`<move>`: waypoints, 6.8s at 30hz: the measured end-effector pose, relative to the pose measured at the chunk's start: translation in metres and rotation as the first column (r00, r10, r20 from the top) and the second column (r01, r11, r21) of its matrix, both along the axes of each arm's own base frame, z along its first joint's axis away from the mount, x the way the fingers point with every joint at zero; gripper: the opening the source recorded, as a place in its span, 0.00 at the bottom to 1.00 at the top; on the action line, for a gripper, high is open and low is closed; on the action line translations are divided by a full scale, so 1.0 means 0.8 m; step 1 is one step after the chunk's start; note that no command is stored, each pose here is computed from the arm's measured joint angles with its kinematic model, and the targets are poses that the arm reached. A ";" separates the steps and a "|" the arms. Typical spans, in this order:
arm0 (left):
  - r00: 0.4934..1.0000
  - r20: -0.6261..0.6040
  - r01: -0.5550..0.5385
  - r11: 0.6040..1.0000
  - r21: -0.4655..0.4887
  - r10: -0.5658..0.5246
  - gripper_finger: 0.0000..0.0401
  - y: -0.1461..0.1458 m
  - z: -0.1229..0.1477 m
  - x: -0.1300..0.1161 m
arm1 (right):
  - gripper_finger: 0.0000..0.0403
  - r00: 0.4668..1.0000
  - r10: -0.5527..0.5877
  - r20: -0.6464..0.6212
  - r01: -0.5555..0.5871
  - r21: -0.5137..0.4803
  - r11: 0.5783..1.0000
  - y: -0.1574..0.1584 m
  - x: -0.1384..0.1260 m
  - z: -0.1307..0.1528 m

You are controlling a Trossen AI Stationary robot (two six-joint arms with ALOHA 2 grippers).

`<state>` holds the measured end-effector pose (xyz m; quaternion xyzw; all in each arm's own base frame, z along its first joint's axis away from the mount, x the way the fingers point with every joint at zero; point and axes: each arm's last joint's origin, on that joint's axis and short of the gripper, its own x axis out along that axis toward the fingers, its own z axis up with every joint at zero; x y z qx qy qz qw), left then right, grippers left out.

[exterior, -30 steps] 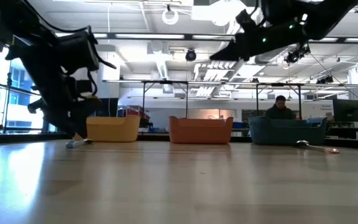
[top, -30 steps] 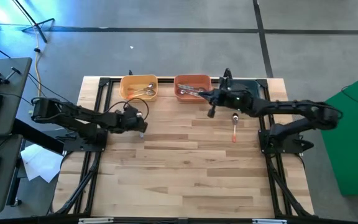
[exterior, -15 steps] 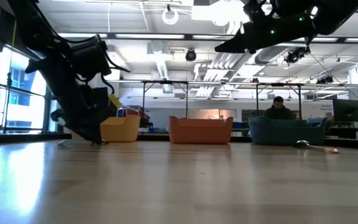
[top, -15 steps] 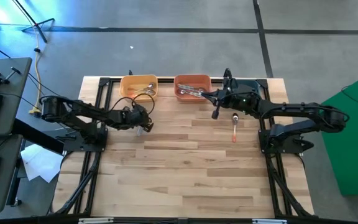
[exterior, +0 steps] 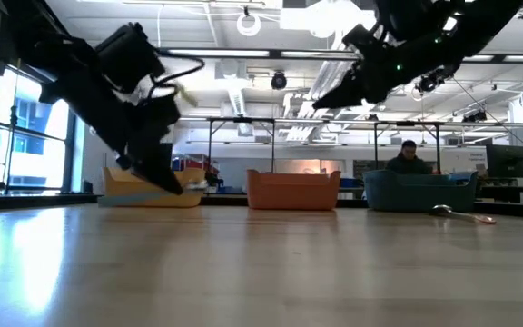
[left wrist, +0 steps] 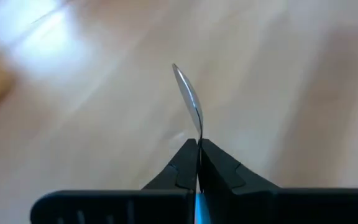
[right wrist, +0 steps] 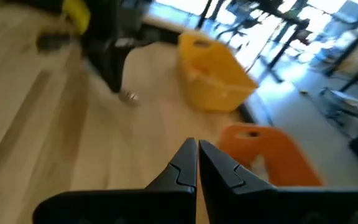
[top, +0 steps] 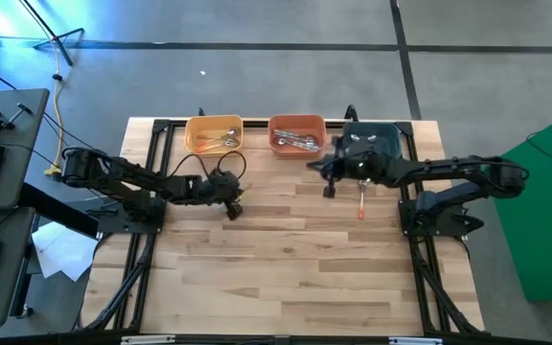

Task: Sort silverware by color (type)
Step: Put the blue spoon into the blue bin, then put the orange spoon into yellow bin

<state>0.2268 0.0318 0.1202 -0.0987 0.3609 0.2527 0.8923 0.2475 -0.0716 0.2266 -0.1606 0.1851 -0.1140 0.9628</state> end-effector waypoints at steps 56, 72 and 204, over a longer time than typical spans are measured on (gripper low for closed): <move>0.754 0.422 0.461 0.863 0.204 -0.503 0.03 -0.054 0.070 0.052 | 0.02 0.929 0.347 0.129 -0.370 0.374 0.851 0.084 0.120 -0.030; 0.847 0.371 0.295 0.917 0.268 -0.381 0.42 -0.047 0.067 0.050 | 0.00 0.996 0.049 0.077 -0.068 0.255 0.965 0.072 0.048 0.056; 0.764 0.472 0.339 0.896 0.287 -0.440 0.40 -0.055 0.011 0.050 | 0.01 0.925 -0.362 0.116 0.309 0.324 0.894 0.080 -0.001 -0.061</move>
